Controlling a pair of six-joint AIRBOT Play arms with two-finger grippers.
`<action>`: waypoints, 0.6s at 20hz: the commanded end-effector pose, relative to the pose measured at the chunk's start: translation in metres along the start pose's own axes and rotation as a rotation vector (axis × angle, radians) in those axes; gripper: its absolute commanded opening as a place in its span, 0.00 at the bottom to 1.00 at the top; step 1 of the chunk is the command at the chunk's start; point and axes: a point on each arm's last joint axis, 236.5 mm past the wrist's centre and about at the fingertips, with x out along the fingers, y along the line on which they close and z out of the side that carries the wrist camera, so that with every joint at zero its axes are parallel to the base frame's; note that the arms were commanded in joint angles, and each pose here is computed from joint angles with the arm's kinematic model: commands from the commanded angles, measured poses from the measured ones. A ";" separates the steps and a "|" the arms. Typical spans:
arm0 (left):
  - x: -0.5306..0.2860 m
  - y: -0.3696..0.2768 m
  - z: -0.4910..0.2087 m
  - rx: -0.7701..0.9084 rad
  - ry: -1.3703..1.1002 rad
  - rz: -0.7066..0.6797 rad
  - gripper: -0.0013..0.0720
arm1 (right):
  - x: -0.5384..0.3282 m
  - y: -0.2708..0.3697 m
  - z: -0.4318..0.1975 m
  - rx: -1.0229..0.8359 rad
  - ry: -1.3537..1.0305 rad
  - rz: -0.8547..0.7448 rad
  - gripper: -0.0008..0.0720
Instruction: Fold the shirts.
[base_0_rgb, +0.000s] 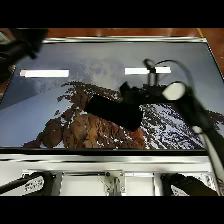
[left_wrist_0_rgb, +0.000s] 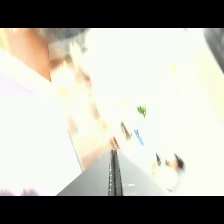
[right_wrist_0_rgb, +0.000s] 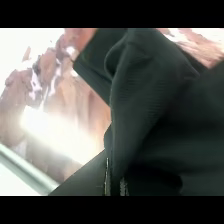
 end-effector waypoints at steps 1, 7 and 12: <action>-0.061 -0.084 0.024 0.197 -0.061 -0.056 0.07 | 0.103 0.022 -0.002 0.099 -0.116 0.036 0.10; -0.081 -0.121 -0.021 0.356 0.049 0.030 0.06 | 0.143 0.023 0.005 0.332 -0.231 0.057 0.76; -0.073 -0.109 -0.032 0.322 0.090 0.068 0.07 | 0.076 0.019 0.042 0.153 -0.191 0.092 0.93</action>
